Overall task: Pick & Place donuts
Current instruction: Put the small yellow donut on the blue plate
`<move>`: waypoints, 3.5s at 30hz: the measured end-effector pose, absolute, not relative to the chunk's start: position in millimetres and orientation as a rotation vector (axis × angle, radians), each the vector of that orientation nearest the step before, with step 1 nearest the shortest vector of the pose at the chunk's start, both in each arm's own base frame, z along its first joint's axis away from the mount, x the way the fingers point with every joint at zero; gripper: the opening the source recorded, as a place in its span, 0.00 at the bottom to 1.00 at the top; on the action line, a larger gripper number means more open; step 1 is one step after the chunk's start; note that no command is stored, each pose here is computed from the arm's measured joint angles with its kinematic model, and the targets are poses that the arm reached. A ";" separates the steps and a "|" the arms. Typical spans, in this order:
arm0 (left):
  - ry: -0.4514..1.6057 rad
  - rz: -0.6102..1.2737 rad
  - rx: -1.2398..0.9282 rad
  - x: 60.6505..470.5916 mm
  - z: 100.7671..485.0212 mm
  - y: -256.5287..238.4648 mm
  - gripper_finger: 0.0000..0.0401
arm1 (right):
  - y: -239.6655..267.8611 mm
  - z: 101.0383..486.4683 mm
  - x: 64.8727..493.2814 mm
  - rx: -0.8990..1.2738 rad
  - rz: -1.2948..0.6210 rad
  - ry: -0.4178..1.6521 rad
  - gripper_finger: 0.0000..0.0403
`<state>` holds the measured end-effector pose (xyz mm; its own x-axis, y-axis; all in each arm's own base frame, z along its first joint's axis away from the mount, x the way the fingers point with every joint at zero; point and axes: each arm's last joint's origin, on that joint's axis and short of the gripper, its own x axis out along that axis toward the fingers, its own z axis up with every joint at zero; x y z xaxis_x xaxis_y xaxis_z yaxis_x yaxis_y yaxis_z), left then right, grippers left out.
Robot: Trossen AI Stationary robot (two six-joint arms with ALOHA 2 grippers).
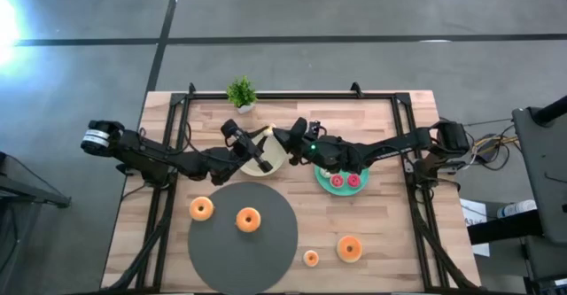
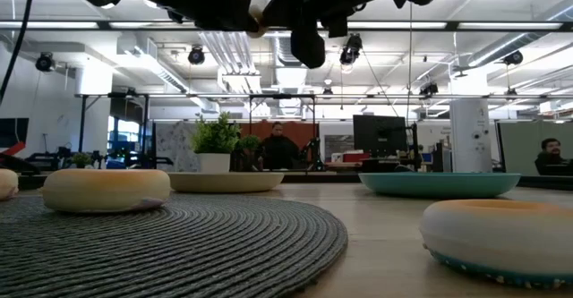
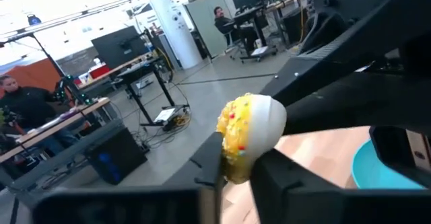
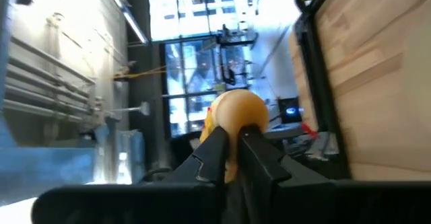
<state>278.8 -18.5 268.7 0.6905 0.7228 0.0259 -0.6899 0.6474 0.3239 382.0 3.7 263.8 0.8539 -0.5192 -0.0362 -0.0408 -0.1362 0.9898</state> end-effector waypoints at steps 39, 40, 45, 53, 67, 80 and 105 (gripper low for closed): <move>0.486 0.275 0.431 424.0 180.7 16.6 0.00 | 41.4 357.3 225.1 0.962 -0.752 -0.070 0.32; 0.493 0.263 0.438 430.2 178.1 17.0 0.00 | 41.4 360.3 222.3 0.966 -0.745 -0.078 0.32; 0.511 0.216 0.465 462.0 164.5 18.7 0.00 | 37.7 376.0 206.8 0.977 -0.712 -0.121 0.32; 0.652 0.198 0.518 496.5 157.2 36.6 0.00 | 33.2 384.7 192.6 0.958 -0.706 -0.151 0.32; 0.714 0.168 0.459 503.2 173.6 64.6 0.08 | 29.6 386.8 181.4 0.916 -0.711 -0.142 0.32; 0.789 0.113 0.454 498.3 167.1 63.6 0.19 | 28.9 385.0 179.8 0.901 -0.725 -0.133 0.31; 0.898 -0.017 0.500 489.2 167.3 62.4 0.20 | 29.1 384.3 180.3 0.905 -0.728 -0.135 0.32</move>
